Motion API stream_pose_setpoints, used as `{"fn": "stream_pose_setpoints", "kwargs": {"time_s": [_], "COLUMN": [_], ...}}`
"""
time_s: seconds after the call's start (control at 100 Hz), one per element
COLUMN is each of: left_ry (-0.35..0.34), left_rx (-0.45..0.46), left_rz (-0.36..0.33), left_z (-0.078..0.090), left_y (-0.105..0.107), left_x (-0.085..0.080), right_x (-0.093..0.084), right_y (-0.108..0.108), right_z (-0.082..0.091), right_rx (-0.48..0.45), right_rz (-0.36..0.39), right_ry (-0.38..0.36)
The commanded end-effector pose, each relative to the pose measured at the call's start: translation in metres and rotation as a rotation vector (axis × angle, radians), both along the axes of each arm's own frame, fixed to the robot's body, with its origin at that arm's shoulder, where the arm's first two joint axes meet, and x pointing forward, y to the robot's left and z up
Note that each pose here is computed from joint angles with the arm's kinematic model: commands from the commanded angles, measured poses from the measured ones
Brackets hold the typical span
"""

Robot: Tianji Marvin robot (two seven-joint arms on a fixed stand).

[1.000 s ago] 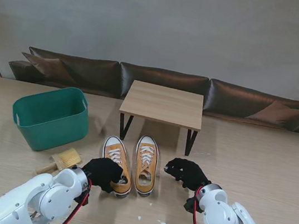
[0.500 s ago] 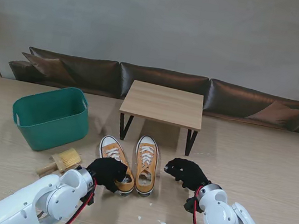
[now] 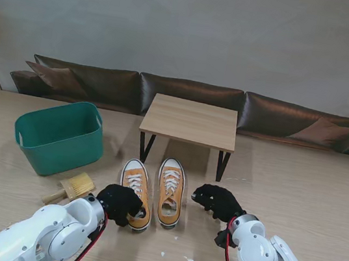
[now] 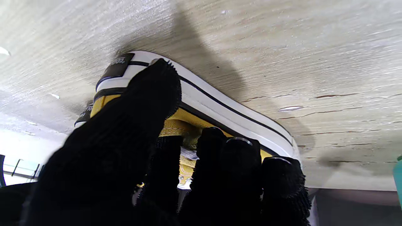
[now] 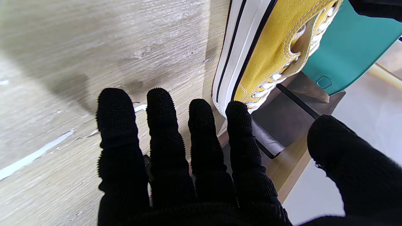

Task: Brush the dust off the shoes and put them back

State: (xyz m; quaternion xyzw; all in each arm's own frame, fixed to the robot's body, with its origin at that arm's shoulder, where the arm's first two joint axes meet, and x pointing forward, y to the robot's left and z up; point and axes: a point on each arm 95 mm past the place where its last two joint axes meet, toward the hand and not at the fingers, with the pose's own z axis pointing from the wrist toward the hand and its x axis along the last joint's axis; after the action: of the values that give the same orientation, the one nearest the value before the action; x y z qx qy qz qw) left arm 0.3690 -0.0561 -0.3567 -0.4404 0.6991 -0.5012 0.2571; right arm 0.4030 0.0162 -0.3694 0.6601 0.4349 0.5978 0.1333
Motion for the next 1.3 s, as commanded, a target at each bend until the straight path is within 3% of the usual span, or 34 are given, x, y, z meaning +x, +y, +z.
{"fn": "stream_pose_setpoints", "kwargs": {"time_s": [0.0, 0.26, 0.82, 1.05, 1.29], "left_ry": [0.023, 0.003, 0.024, -0.040, -0.031], "left_rx": [0.022, 0.039, 0.040, -0.039, -0.113], "left_rz": [0.001, -0.007, 0.005, -0.016, -0.037], "left_z": [-0.004, -0.002, -0.022, -0.009, 0.007], "left_y": [0.004, 0.003, 0.000, 0.003, 0.008], "left_x": [-0.002, -0.001, -0.005, 0.000, 0.008], "right_x": [-0.002, -0.001, -0.001, -0.002, -0.002], "right_y": [0.003, 0.003, 0.003, 0.004, 0.004], "right_z": [-0.002, -0.002, -0.002, -0.002, -0.002], "right_rx": [0.001, 0.000, -0.001, 0.001, 0.003], "right_rz": [0.012, 0.010, 0.010, 0.013, 0.009], "right_ry": [0.011, 0.010, 0.011, 0.007, 0.007]}}
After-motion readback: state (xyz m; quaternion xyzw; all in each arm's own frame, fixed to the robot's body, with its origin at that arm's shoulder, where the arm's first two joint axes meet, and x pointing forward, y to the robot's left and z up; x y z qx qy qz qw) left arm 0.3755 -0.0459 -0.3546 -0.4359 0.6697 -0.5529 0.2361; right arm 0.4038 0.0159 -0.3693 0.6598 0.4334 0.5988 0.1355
